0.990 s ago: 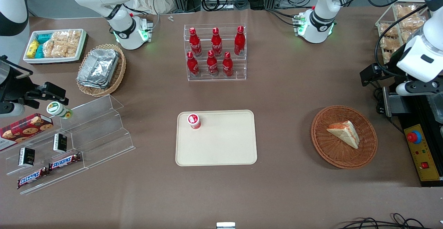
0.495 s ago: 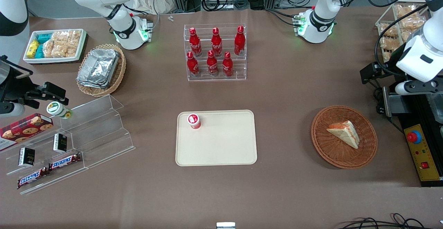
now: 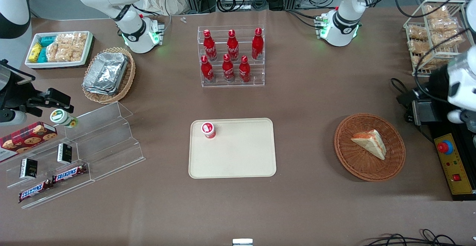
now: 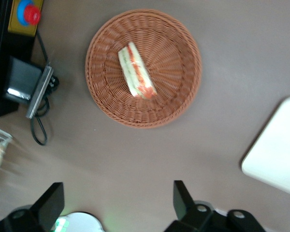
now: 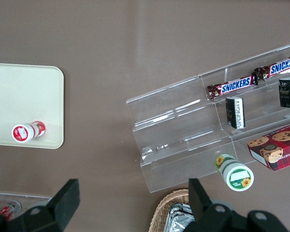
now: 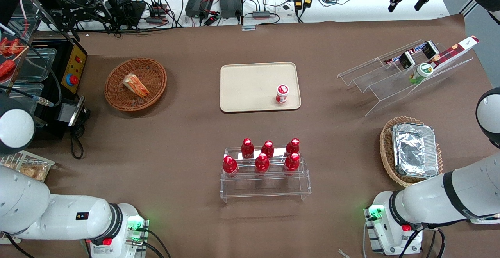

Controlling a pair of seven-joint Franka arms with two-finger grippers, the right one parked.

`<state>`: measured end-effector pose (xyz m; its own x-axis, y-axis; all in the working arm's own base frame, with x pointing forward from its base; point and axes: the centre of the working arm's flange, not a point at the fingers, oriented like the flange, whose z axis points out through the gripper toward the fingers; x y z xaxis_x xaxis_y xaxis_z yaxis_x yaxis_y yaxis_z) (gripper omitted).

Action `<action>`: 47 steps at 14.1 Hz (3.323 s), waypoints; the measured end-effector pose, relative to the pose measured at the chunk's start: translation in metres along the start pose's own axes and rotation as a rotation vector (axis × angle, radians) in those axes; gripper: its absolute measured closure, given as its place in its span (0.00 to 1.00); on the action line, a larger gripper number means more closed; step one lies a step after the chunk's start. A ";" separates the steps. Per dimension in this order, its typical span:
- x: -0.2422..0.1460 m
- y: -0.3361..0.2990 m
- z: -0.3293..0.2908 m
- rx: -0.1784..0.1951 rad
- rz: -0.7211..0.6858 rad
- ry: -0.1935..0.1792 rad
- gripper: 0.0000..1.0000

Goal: Place sandwich from basket to tray
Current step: 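Move the left gripper over the wicker basket and lower toward the sandwich, then close the left gripper on the wrapped sandwich and lift it, then carry the sandwich toward the white tray and lower it onto the tray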

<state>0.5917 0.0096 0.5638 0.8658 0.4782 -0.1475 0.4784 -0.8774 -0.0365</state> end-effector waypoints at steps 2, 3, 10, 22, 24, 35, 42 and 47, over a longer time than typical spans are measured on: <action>0.029 -0.017 0.035 -0.019 -0.097 -0.004 0.00; 0.038 -0.018 0.057 -0.026 -0.155 0.001 0.00; 0.064 0.001 0.192 -0.038 -0.405 0.027 0.00; 0.064 0.019 0.321 -0.056 -0.424 0.080 0.32; 0.064 0.019 0.311 -0.067 -0.424 0.093 0.53; -0.089 0.160 0.128 0.016 0.083 0.007 0.80; -0.198 0.325 0.213 -0.033 0.439 0.099 0.80; -0.194 0.379 0.315 -0.023 0.485 0.188 0.80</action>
<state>0.5586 -0.4277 0.2676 0.9991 0.0175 0.0378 0.0170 -0.9998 0.0142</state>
